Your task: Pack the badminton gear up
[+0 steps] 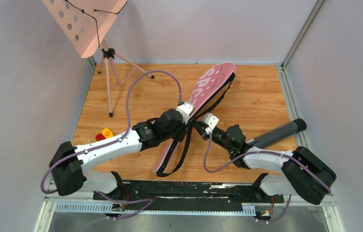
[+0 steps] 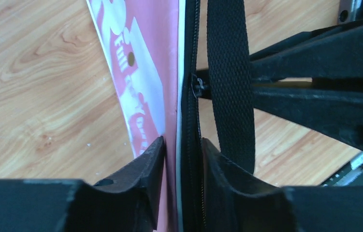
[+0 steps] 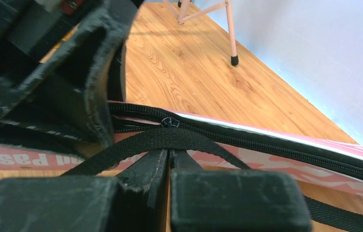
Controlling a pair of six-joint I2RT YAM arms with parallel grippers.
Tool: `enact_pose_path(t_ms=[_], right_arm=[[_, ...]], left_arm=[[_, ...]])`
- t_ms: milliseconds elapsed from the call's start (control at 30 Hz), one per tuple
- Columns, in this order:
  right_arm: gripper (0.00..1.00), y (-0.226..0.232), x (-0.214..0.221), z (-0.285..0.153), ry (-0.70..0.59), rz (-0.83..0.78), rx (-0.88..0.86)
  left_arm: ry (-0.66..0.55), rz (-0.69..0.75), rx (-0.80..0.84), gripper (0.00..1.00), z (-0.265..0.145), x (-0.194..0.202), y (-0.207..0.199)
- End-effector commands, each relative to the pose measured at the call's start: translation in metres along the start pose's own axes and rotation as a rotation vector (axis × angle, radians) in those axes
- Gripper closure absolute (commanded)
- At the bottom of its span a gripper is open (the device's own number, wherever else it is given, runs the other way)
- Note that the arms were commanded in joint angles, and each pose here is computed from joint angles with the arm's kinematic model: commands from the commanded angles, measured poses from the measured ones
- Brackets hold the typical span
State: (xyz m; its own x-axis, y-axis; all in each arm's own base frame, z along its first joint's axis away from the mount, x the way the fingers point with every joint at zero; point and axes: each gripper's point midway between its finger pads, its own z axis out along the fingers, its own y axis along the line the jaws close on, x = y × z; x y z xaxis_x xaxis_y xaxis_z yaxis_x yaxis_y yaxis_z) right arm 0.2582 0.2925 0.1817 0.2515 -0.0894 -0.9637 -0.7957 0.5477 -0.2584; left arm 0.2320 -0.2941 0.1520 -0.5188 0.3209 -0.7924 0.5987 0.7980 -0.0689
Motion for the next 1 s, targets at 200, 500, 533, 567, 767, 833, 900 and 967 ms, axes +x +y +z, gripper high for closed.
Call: enact_pose_path(t_ms=[200,500,533,567,767,833,900,967], right_arm=[[1.00,-0.071,-0.045,0.000,-0.067,0.211,0.317],[1.00,-0.107,-0.035,0.003,0.006,0.415,0.465],[1.00,-0.115,-0.036,0.002,0.008,0.443,0.489],[1.00,-0.122,-0.038,0.001,0.008,0.467,0.506],[1.00,-0.151,-0.057,-0.008,-0.028,0.517,0.564],[1.00,-0.154,-0.062,-0.008,-0.038,0.534,0.566],[1.00,-0.155,-0.067,-0.006,-0.045,0.560,0.555],[1.00,-0.156,-0.070,-0.003,-0.049,0.578,0.547]], left_arm=[[-0.062,0.214,0.105,0.39,-0.075,-0.025,0.005],[-0.260,0.332,0.278,0.31,-0.146,-0.031,-0.005],[-0.304,0.371,0.271,0.30,-0.155,-0.034,-0.001],[-0.336,0.427,0.276,0.29,-0.159,-0.031,0.000],[-0.447,0.550,0.324,0.22,-0.167,-0.019,-0.003],[-0.459,0.569,0.323,0.20,-0.161,-0.015,-0.003],[-0.475,0.578,0.344,0.17,-0.155,-0.013,-0.008],[-0.496,0.570,0.385,0.14,-0.150,-0.015,-0.018]])
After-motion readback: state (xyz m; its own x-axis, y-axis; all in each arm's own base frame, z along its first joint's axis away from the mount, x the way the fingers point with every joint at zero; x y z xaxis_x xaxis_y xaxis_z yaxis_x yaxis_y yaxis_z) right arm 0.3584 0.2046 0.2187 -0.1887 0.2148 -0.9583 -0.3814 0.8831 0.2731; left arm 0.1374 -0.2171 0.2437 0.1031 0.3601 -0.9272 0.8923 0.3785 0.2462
